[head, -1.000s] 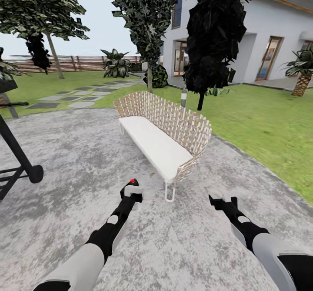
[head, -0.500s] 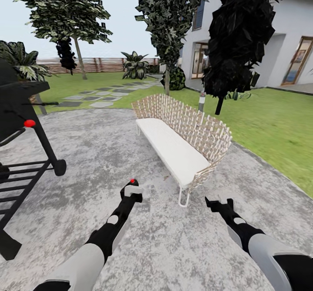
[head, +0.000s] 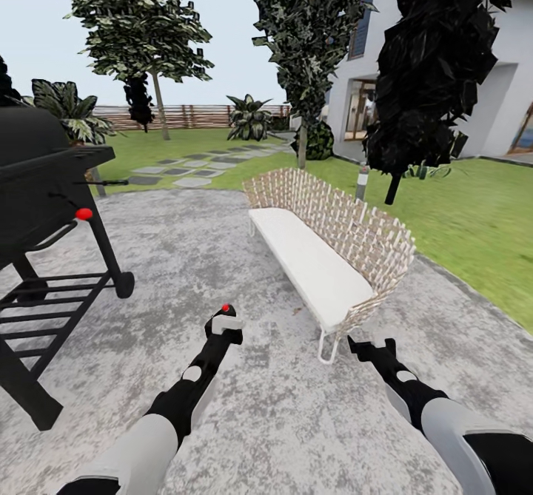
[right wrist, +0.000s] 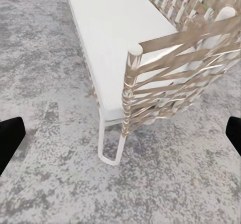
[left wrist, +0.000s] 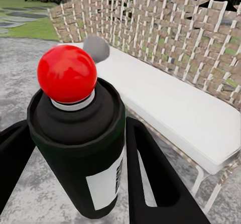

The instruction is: In the garden, pick up the pesticide atomizer on the floor and spray pesticide onto both trees until each tree trunk is fully covered.

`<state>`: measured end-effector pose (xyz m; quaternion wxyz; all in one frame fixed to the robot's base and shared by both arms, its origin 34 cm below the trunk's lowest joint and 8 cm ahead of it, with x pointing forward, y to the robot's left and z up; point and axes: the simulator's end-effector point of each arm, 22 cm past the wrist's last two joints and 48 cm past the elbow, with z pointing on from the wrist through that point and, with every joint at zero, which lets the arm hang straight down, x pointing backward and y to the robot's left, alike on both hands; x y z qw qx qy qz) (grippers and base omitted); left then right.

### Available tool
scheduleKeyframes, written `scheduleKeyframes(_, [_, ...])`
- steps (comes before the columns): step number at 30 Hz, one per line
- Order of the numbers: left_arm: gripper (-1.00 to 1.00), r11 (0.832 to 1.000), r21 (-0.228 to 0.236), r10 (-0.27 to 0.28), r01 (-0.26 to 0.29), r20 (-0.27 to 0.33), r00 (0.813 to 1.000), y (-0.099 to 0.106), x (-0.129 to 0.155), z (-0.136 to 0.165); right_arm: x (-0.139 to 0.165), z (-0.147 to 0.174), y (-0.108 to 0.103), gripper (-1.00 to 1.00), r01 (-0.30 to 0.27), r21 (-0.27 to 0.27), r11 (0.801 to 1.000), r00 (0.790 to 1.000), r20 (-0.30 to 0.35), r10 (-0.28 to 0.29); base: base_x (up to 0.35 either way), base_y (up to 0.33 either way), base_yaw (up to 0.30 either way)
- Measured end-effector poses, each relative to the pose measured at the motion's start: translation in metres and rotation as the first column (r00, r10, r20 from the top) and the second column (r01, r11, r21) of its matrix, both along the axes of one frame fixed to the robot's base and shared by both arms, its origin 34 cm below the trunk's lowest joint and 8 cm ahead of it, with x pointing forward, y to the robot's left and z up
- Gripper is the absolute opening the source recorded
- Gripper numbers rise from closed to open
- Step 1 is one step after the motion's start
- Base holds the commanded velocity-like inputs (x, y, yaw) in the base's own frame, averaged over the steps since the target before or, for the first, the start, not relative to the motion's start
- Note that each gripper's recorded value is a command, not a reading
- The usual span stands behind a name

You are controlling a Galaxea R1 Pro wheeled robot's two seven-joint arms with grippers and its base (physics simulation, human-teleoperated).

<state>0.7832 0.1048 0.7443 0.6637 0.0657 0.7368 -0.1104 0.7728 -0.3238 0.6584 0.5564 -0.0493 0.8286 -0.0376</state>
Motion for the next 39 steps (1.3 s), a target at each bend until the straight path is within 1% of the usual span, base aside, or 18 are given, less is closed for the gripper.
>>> scheduleKeyframes(7, [-1.00,1.000,0.000,0.000,0.000,0.011,1.000,0.000,0.001,0.020,0.002,0.020,0.000,1.00,0.000,0.000,1.000,1.000,0.011,0.000,0.000,0.000,0.055])
scheduleKeyframes(31, [-1.00,1.000,0.000,-0.001,0.001,0.049,0.999,0.000,0.004,0.087,0.006,0.083,0.000,1.00,0.000,0.000,1.000,0.999,0.043,0.000,0.000,0.000,0.001])
scheduleKeyframes(39, [-1.00,1.000,-0.001,0.001,-0.001,0.052,0.999,0.000,0.004,0.090,0.006,0.086,-0.001,1.00,-0.001,-0.001,1.000,0.999,0.047,0.001,0.000,0.000,0.000])
